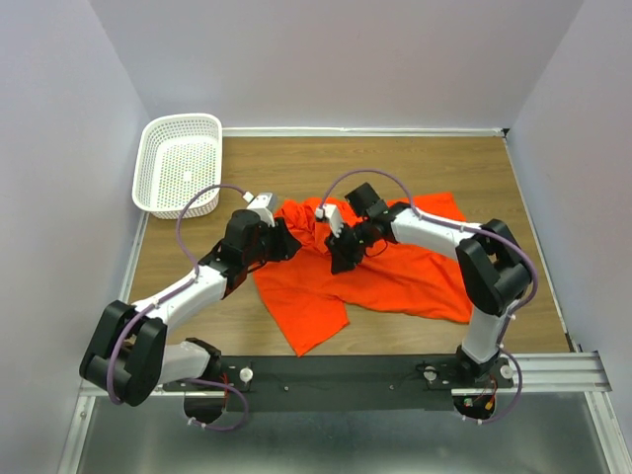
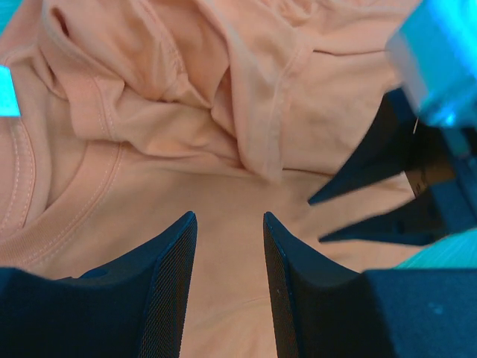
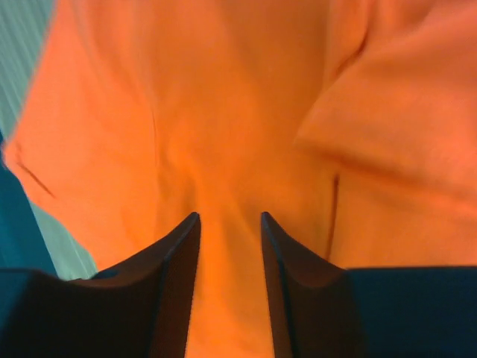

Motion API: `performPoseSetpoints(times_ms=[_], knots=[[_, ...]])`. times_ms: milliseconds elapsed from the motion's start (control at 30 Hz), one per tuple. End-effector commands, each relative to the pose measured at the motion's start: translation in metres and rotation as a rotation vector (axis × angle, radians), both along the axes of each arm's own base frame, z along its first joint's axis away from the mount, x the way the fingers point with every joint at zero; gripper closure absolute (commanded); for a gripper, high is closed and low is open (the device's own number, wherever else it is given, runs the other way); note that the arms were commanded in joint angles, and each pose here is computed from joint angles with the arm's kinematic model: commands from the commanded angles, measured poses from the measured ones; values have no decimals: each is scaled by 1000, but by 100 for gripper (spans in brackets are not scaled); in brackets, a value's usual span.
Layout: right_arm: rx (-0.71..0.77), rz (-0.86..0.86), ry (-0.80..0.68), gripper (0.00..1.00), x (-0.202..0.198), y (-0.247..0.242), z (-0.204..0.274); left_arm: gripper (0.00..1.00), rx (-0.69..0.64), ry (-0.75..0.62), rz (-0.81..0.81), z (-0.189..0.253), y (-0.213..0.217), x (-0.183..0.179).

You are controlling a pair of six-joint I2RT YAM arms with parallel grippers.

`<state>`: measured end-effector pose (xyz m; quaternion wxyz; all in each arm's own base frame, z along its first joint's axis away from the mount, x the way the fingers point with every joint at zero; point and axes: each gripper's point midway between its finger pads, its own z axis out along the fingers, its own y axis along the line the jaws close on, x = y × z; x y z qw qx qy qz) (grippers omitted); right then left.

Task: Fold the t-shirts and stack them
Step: Flatten the tshirt out

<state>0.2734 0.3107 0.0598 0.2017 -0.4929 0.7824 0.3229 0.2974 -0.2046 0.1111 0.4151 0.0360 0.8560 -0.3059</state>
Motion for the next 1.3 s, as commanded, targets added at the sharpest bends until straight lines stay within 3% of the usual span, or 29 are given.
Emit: performPoseSetpoints(times_ms=[0,167,400,567,800,967,1267], knots=[[-58,-41,-114,53,6,-34,19,50,-13,-18,6,1,3,-6],[58,-183,-90,53,41,-46,60,49,-10,-24,9,-1,5,-9],[104,-153,42,53,45,-28,42,49,-37,-15,-13,3,-2,-7],[46,-259,-51,52,65,-47,53,48,-132,53,-60,2,-25,-12],[26,-489,-75,51,98,-128,55,47,-250,294,0,-34,-57,-25],[36,-524,-79,51,99,-147,58,47,-317,308,41,-35,-69,-16],[53,-514,-62,51,96,-145,57,47,-308,300,86,-38,-76,6]])
